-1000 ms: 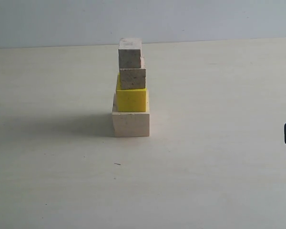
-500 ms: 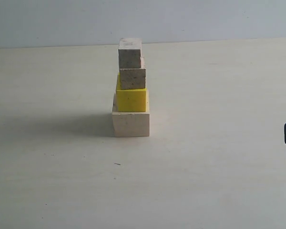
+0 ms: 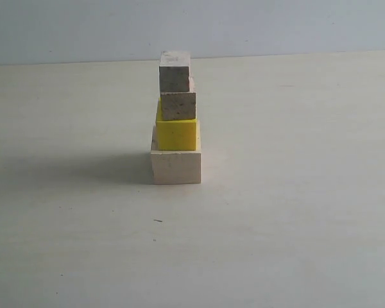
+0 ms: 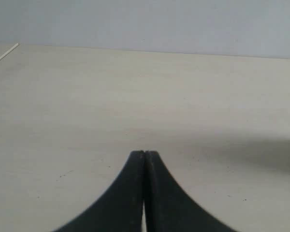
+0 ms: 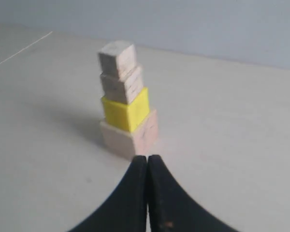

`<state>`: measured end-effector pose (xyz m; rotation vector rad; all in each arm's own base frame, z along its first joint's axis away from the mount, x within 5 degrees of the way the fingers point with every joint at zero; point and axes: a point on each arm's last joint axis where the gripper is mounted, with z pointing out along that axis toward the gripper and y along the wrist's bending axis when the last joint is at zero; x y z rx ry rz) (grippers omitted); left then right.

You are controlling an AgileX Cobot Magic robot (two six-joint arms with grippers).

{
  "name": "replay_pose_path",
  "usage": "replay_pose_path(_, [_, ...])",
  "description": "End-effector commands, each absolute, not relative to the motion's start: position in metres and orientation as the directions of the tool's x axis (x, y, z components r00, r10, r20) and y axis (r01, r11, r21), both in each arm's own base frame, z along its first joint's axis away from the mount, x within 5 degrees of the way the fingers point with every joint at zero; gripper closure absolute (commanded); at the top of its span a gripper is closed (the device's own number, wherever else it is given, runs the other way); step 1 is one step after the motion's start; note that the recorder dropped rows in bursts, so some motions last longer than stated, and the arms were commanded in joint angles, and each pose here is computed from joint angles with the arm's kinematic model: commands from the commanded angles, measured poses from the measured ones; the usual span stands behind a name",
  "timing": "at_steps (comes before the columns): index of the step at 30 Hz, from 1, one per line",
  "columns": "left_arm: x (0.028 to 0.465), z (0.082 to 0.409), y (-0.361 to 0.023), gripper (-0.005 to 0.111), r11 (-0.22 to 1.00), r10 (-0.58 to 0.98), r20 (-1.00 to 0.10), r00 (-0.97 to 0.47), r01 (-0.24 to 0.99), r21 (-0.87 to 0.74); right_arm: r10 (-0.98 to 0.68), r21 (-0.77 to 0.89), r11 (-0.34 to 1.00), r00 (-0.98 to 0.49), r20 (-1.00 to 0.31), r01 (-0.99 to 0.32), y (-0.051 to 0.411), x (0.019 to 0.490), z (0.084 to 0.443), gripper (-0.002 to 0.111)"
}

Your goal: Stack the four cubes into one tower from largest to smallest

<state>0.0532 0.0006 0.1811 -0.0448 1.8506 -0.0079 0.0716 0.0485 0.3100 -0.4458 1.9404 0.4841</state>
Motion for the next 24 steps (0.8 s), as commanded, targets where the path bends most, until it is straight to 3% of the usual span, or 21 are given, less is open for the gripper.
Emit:
replay_pose_path(1, [0.053,0.181,0.0,0.107,0.999,-0.035,-0.964,-0.263,-0.017,-0.032,0.003,0.048,0.988,-0.289,-0.957,-0.148,0.013,0.074,0.311,0.108])
replay_pose_path(3, [0.053,0.181,0.0,0.107,0.999,-0.035,-0.964,-0.263,-0.017,-0.032,-0.008,0.007,0.999,-0.27,-0.963,-0.053,0.005,0.065,0.285,0.108])
replay_pose_path(8, [0.053,0.181,0.0,0.107,0.999,-0.035,-0.964,-0.263,-0.017,-0.032,0.001,0.003,1.0,-0.123,-0.992,-0.02,0.002,0.056,0.245,0.108])
replay_pose_path(13, [0.053,0.181,0.0,0.107,0.999,-0.035,-0.964,-0.263,-0.017,-0.032,0.014,0.017,1.0,-0.183,-0.983,-0.015,0.002,0.06,0.199,0.108])
replay_pose_path(24, [0.053,0.181,0.0,0.107,0.999,-0.035,-0.964,-0.263,-0.017,-0.032,-0.009,0.001,0.999,-0.223,-0.975,-0.043,0.003,0.054,0.185,0.108])
